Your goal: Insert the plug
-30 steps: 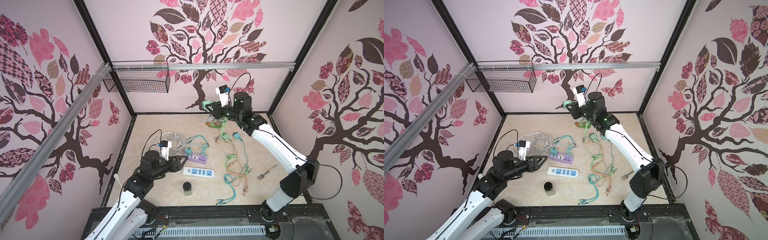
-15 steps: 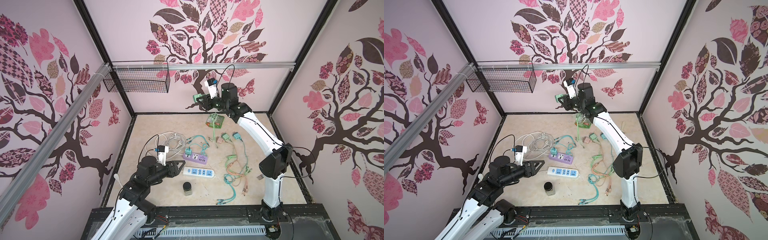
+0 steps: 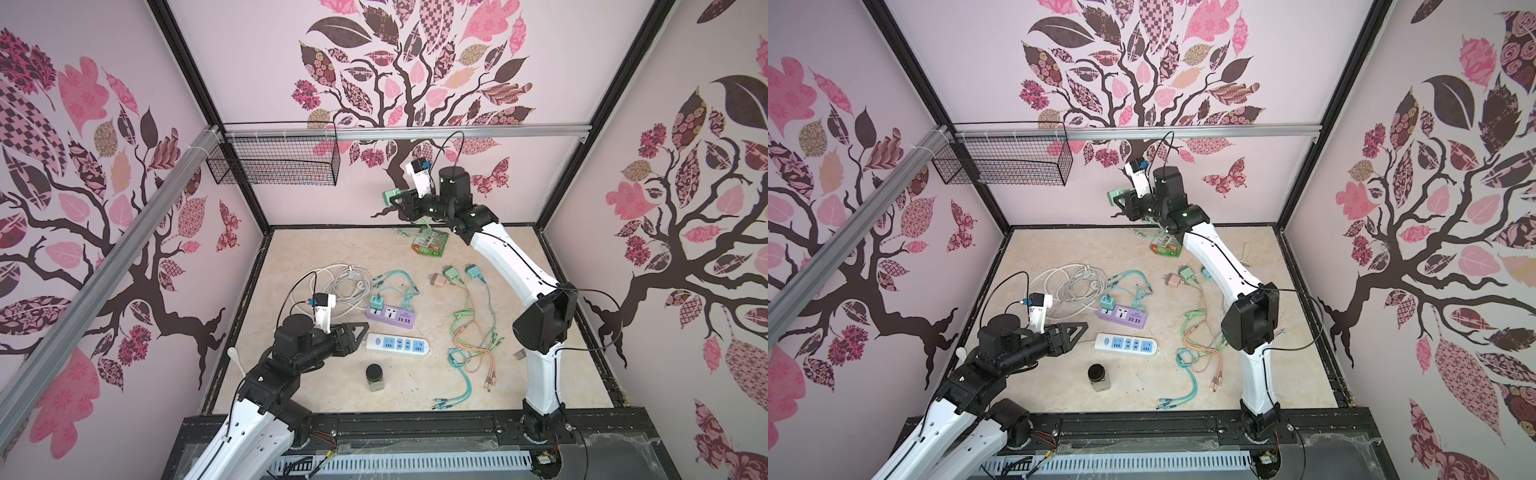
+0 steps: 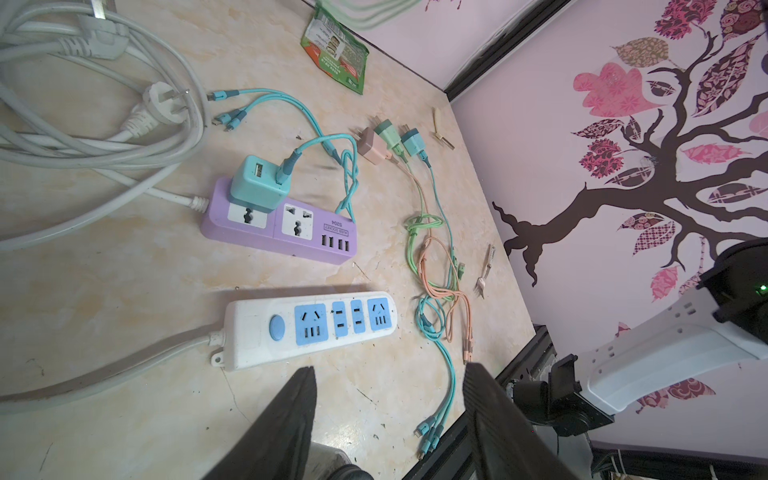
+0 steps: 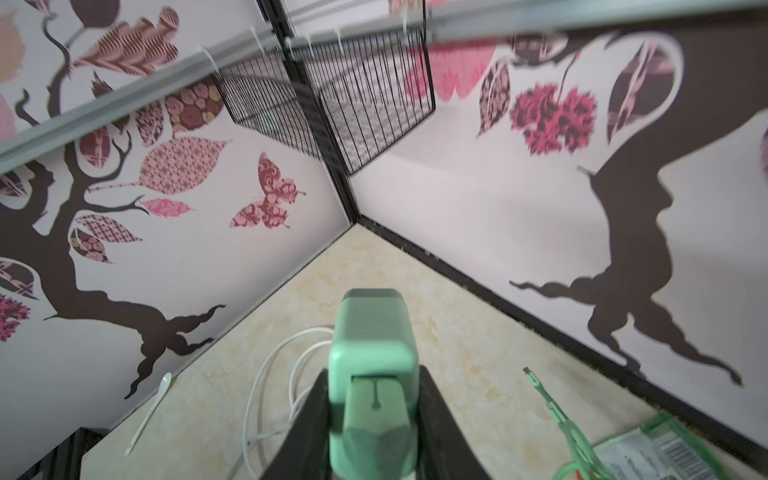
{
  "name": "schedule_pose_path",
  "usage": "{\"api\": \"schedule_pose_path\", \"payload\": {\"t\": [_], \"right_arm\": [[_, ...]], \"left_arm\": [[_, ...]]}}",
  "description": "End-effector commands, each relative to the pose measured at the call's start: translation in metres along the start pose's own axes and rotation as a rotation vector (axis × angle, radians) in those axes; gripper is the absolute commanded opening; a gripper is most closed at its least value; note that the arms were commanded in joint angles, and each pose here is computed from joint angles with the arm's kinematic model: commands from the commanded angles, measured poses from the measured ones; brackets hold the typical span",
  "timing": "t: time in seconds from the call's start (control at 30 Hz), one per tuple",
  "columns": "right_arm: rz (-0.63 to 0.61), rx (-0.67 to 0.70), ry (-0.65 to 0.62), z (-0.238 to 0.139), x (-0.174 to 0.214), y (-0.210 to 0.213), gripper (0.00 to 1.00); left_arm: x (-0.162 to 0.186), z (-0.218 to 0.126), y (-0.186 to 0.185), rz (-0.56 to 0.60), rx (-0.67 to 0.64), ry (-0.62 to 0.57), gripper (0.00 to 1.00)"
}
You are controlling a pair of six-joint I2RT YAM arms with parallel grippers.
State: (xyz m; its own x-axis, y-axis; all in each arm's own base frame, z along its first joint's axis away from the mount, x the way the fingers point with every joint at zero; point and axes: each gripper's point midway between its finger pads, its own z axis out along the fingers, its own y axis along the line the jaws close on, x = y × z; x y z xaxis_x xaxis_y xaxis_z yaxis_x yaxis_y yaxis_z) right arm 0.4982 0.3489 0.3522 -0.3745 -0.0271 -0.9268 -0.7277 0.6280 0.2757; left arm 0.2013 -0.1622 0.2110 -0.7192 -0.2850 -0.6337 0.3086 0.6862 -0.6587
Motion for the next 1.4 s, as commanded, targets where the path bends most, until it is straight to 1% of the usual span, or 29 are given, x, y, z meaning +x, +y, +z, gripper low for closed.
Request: {"api": "schedule_pose_path", "payload": {"t": [0.0,0.2,0.37,0.53,0.77,0.93,1.03,1.23,1.37], "right_arm": [[0.065,-0.046,0.046,0.004,0.037,0.002,0.1],[0.129,-0.051,0.118,-0.006,0.093,0.0,0.1],[0.137,-0.053,0.151,-0.021,0.118,0.005,0.11],[0.114,-0.045,0.183,-0.036,0.131,0.009,0.12],[0.078,-0.12,0.203,-0.059,0.141,0.029,0.12],[0.034,-0.194,0.239,-0.072,0.155,0.048,0.13],[0.017,-0.229,0.269,-0.079,0.168,0.057,0.14],[-0.008,-0.279,0.288,-0.089,0.186,0.068,0.15],[-0.036,-0.29,0.313,-0.089,0.198,0.072,0.15]], "left_arm": [[0.007,0.006,0.014,-0.018,-0.039,0.006,0.6],[0.009,0.012,0.021,-0.039,-0.057,0.012,0.6],[0.006,0.018,0.031,-0.049,-0.102,-0.002,0.6],[0.0,0.03,0.036,-0.053,-0.136,0.009,0.6],[-0.008,0.058,0.049,-0.076,-0.181,0.039,0.58],[-0.014,0.075,0.065,-0.159,-0.178,0.068,0.54],[-0.02,0.079,0.08,-0.204,-0.188,0.065,0.52],[-0.032,0.084,0.101,-0.234,-0.21,0.075,0.5],[-0.034,0.094,0.103,-0.234,-0.196,0.101,0.49]]}}
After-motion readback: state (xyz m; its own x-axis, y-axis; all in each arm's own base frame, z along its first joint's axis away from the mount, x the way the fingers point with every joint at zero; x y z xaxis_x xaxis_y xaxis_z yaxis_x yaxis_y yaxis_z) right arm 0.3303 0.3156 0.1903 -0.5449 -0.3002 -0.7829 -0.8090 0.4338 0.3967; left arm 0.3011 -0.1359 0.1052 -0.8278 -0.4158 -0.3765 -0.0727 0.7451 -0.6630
